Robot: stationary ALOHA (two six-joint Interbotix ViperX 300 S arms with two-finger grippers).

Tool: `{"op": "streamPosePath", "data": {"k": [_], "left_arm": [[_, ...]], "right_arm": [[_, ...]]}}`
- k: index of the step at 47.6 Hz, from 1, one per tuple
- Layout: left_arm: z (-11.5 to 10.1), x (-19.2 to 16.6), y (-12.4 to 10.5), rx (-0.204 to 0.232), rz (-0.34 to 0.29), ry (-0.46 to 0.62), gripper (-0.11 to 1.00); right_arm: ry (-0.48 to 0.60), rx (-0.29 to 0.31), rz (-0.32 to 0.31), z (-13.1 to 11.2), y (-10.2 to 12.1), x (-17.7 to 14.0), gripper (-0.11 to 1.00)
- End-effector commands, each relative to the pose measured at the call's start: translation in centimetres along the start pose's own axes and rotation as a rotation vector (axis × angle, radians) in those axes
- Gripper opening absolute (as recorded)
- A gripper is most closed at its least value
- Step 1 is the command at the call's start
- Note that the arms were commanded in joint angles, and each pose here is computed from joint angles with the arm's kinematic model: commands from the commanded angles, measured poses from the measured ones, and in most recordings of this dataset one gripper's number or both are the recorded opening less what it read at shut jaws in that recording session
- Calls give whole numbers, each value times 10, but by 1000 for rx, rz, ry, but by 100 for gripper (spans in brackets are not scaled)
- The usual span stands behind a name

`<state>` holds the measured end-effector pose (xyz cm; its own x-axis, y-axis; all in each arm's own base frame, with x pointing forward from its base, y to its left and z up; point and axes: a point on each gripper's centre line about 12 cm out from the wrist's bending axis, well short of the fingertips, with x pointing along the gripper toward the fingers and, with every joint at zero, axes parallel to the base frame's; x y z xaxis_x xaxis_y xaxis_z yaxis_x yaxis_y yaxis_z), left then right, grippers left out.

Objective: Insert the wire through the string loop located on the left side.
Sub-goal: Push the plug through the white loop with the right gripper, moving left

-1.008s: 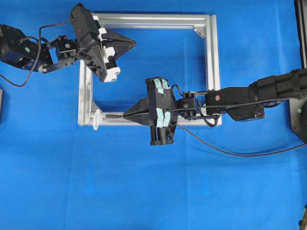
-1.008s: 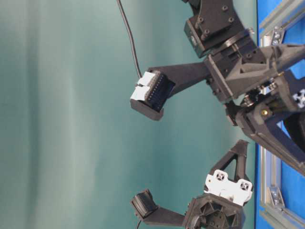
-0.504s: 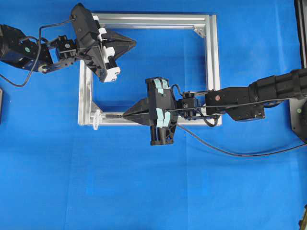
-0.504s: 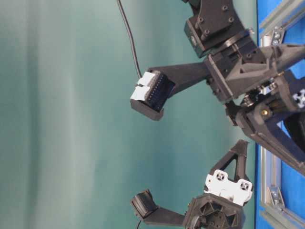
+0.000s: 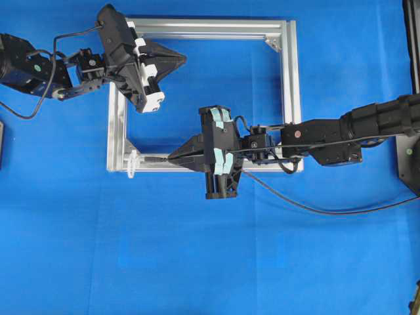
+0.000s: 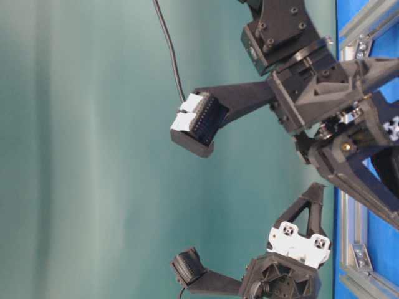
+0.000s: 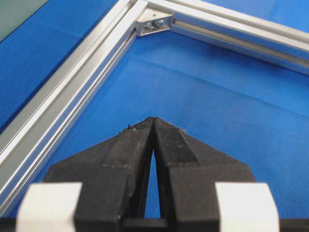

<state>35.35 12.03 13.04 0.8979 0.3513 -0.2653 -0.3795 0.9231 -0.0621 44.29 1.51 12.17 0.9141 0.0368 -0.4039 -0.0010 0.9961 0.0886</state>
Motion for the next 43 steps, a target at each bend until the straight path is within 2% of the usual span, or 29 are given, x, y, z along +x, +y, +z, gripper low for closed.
{"op": "streamPosePath", "data": {"k": [1, 43], "left_arm": [[14, -2, 0, 1, -2, -43, 0], [14, -2, 0, -1, -2, -43, 0]], "right_arm": [[-45, -1, 9, 17, 4, 1, 0], [-59, -2, 10, 42, 7, 50, 0]]}}
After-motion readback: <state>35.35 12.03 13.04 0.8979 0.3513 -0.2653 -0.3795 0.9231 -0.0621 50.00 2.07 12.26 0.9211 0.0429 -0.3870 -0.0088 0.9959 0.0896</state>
